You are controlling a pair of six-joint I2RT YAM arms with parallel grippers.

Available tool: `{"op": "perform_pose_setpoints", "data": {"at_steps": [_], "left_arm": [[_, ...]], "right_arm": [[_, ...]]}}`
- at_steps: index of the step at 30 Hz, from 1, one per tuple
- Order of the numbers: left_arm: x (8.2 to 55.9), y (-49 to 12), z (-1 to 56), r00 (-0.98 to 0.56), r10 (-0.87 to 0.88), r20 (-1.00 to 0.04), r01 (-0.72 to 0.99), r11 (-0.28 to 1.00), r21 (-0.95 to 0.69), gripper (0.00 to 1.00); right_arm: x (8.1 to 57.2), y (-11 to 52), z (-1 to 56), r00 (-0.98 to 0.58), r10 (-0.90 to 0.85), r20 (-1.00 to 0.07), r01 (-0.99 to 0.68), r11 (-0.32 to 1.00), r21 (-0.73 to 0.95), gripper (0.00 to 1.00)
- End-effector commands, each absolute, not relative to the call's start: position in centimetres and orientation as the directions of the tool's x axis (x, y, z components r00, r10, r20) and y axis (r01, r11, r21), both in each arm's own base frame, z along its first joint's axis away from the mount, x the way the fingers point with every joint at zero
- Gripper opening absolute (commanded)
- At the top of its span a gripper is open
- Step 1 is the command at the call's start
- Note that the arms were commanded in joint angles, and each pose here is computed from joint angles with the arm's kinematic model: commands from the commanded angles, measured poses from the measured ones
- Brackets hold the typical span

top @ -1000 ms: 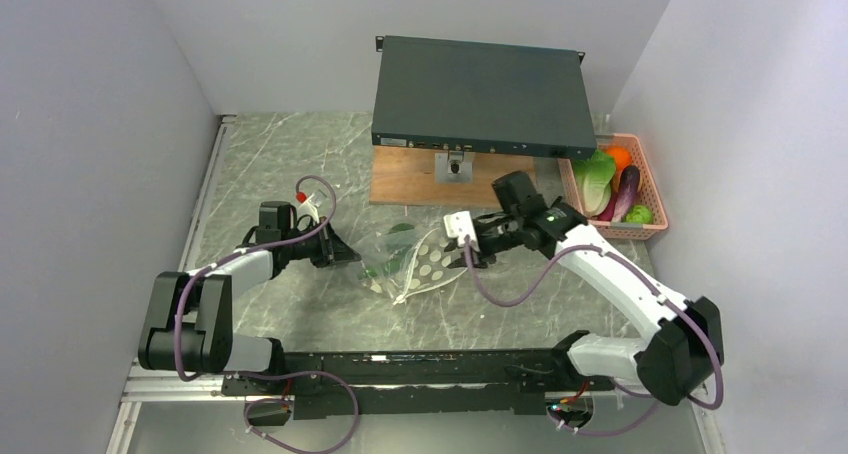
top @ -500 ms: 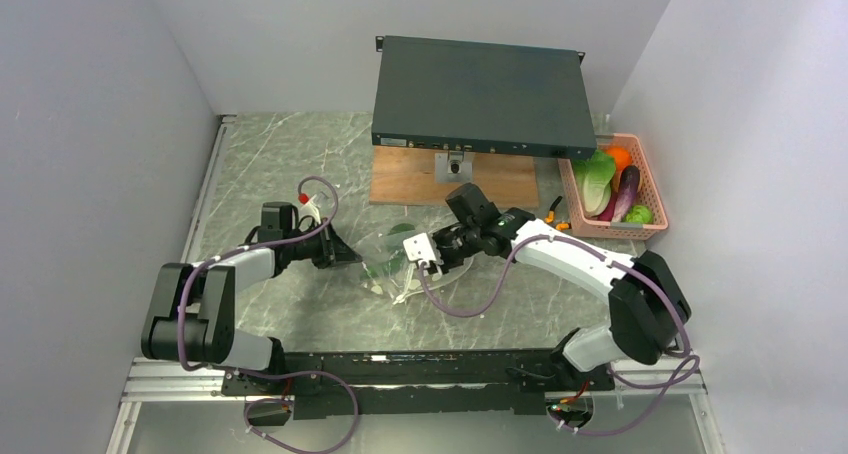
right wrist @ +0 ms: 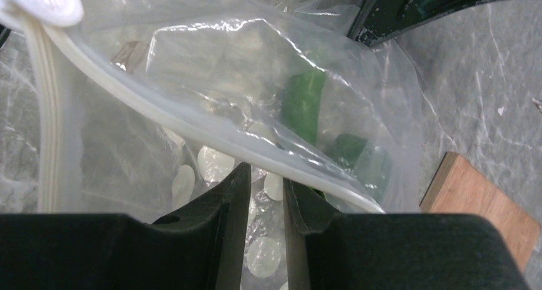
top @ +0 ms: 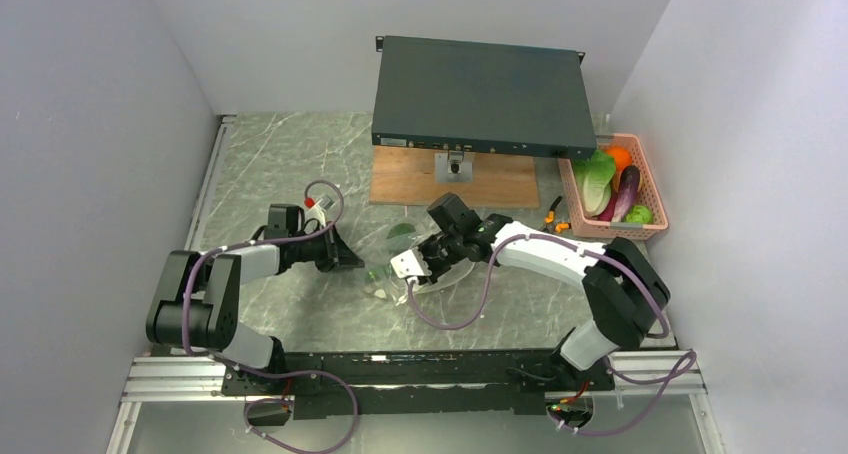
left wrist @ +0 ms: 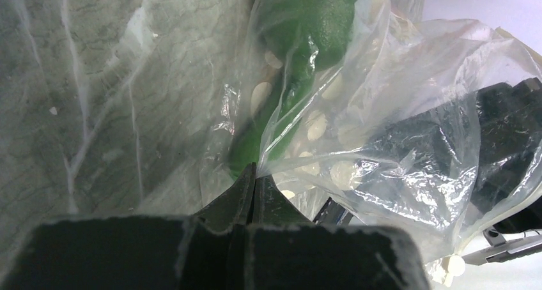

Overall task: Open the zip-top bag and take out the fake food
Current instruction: Pick up the fake vegetable from the zipper food storage bag.

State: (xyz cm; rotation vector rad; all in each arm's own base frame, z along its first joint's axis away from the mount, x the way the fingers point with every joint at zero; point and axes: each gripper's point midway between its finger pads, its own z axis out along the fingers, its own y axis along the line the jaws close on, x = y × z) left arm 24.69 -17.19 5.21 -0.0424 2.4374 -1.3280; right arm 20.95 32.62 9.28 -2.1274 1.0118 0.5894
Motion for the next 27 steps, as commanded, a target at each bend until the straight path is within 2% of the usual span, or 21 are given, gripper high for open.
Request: {"op": "perform_pose_setpoints", "data": {"at_steps": [1,7,27], "left_arm": [[25.6,-17.6,5.2,-0.928,-0.166,-0.332,0.182,0.577,-0.797,0.0],[25.7,-18.0,4.2,-0.939,-0.142,-0.314,0.172,0.596,-0.784,0.0],[25.6,-18.6,2.9,-0.953,-0.103,-0.287,0.167,0.612,-0.773,0.0]], "right_arm": [[21.3,34.3,9.5,0.655,-0.426,-0.624,-0.749,-0.479,-0.459,0.28],[21.0,35.1,8.3,0.669,-0.419,-0.614,-0.735,-0.497,-0.462,0.3],[22.3,36.3,4.9,0.674,-0.442,-0.592,-0.733,-0.505,-0.456,0.51]]}}
